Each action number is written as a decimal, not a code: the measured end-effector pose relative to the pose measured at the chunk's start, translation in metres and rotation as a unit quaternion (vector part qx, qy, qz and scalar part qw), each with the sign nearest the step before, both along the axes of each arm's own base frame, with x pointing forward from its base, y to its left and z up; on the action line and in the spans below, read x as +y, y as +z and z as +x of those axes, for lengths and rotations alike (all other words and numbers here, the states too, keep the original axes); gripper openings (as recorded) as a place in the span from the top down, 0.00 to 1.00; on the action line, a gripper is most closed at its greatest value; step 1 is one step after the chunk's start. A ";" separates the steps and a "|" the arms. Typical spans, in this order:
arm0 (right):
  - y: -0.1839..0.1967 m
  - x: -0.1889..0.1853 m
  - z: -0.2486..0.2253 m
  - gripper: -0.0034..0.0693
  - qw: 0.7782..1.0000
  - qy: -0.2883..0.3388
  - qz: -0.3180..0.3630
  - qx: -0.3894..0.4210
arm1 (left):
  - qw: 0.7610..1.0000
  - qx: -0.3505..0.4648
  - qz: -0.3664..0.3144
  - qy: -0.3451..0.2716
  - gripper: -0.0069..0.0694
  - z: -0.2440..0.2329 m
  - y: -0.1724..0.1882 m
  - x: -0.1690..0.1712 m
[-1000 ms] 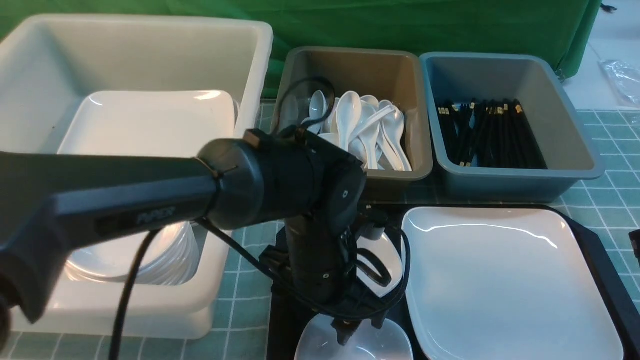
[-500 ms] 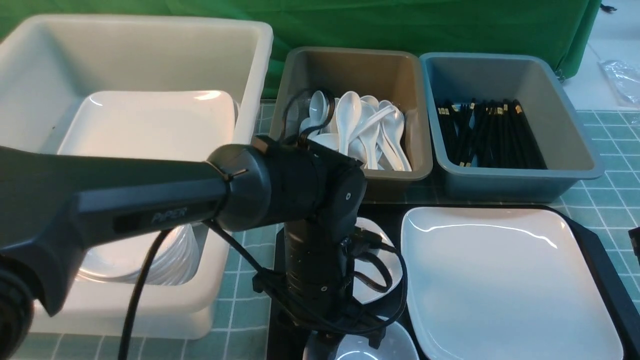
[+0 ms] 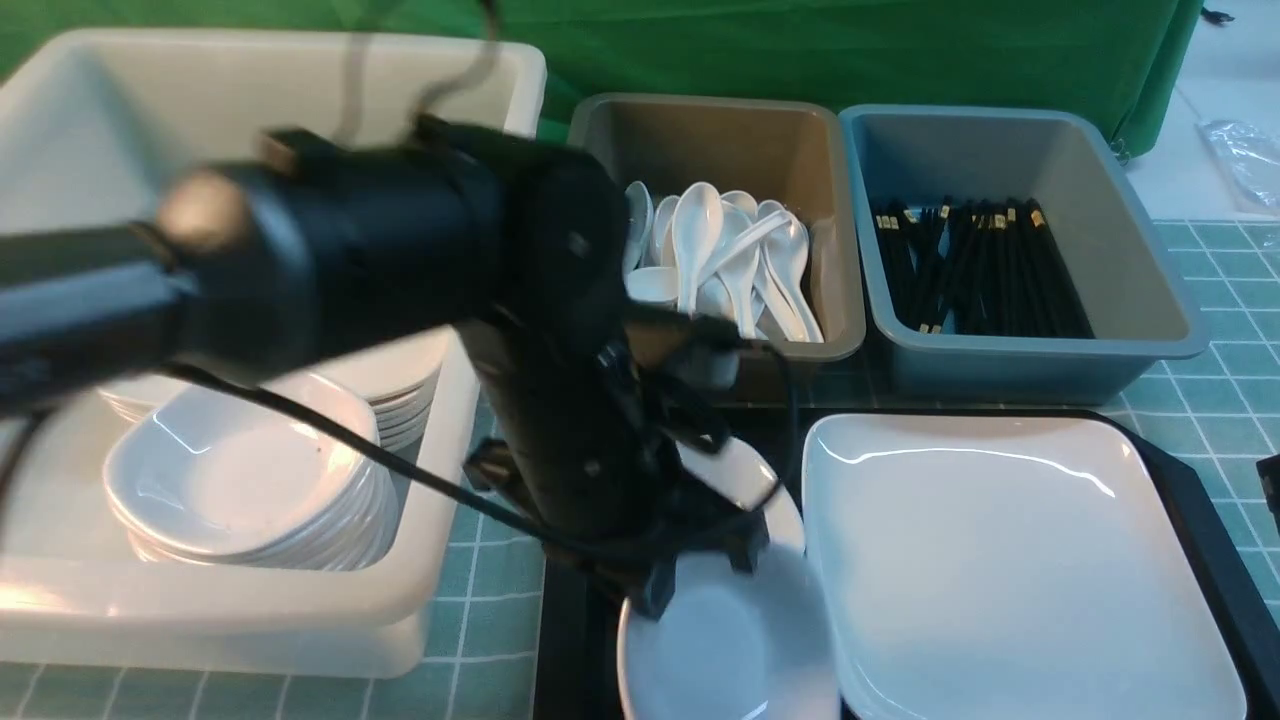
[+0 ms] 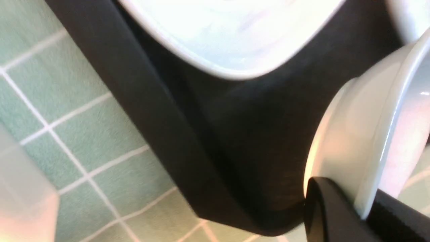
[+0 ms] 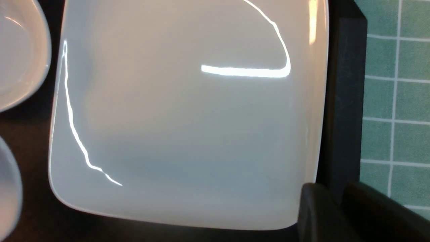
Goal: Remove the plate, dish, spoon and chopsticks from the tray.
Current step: Use the left arm to put the small plate into the large storage box on the left, then use the left arm to grab a small plate from the dinner plate
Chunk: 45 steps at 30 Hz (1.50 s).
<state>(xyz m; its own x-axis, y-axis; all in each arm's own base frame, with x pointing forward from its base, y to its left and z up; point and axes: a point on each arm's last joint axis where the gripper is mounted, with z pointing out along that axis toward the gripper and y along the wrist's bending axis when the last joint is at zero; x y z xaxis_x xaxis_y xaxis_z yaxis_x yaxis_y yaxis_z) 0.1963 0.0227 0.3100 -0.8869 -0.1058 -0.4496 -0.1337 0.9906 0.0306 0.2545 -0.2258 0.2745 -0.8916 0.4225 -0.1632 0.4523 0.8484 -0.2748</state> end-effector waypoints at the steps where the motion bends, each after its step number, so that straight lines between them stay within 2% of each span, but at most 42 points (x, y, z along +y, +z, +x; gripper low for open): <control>1: 0.000 0.000 0.000 0.75 1.000 0.000 0.000 0.000 | 1.000 -0.012 -0.020 0.006 0.88 0.001 0.011 0.006; 2: 0.000 0.000 0.000 0.75 1.000 0.000 0.000 0.002 | 0.998 -0.030 -0.049 0.022 0.88 0.003 0.026 0.017; 7: 0.000 0.000 -0.001 0.74 1.000 0.000 0.003 0.004 | 0.989 -0.084 -0.087 0.083 0.88 0.006 0.068 0.068; 10: 0.000 0.001 -0.001 0.73 1.000 -0.001 0.008 0.005 | 0.970 -0.134 -0.095 0.181 0.88 0.000 0.095 0.135; 11: 0.000 0.001 -0.001 0.73 1.000 -0.001 0.009 0.005 | 0.967 -0.135 -0.093 0.195 0.88 0.001 0.095 0.143; 12: 0.000 0.002 -0.001 0.73 1.000 0.000 0.012 0.005 | 0.955 -0.151 -0.092 0.236 0.88 -0.004 0.099 0.170; 13: 0.000 0.002 -0.001 0.73 1.000 -0.001 0.013 0.005 | 0.940 -0.161 -0.087 0.287 0.88 -0.006 0.096 0.191; 14: 0.000 0.002 -0.001 0.73 1.000 -0.001 0.014 0.005 | 0.940 -0.163 -0.089 0.288 0.88 -0.007 0.097 0.191; 16: 0.000 0.003 -0.001 0.72 1.000 -0.001 0.017 0.005 | 0.907 -0.155 -0.080 0.383 0.88 -0.012 0.078 0.233; 20: 0.000 0.003 0.000 0.72 1.000 -0.001 0.018 0.002 | 0.890 -0.111 -0.084 0.433 0.88 -0.017 0.044 0.254; 23: 0.001 0.003 0.000 0.72 1.000 -0.002 0.018 -0.002 | 0.890 -0.101 -0.085 0.437 0.87 -0.018 0.029 0.255; 27: 0.001 0.003 0.001 0.71 1.000 -0.002 0.019 -0.004 | 0.890 -0.096 -0.083 0.439 0.76 -0.016 0.019 0.257; 31: 0.001 0.003 0.001 0.71 1.000 -0.002 0.019 -0.004 | 0.892 -0.102 -0.072 0.434 0.55 -0.016 0.020 0.258; 34: 0.000 0.003 -0.001 0.70 1.000 -0.001 0.018 0.003 | 0.899 -0.136 -0.046 0.414 0.35 -0.013 0.047 0.263; 37: 0.000 0.003 -0.001 0.70 1.000 0.000 0.017 0.008 | 0.897 -0.169 -0.031 0.407 0.29 -0.013 0.079 0.266; 39: 0.000 0.003 -0.001 0.70 1.000 0.000 0.017 0.009 | 0.894 -0.194 -0.039 0.402 0.30 -0.014 0.101 0.264; 41: 0.000 0.003 -0.001 0.70 1.000 0.000 0.017 0.009 | 0.895 -0.217 -0.062 0.385 0.35 -0.011 0.117 0.254; 43: 0.000 0.003 -0.001 0.70 1.000 0.000 0.018 0.009 | 0.908 -0.243 -0.130 0.317 0.49 -0.002 0.129 0.212; 45: 0.000 0.003 -0.001 0.70 1.000 0.000 0.018 0.008 | 0.921 -0.247 -0.165 0.251 0.60 0.005 0.128 0.177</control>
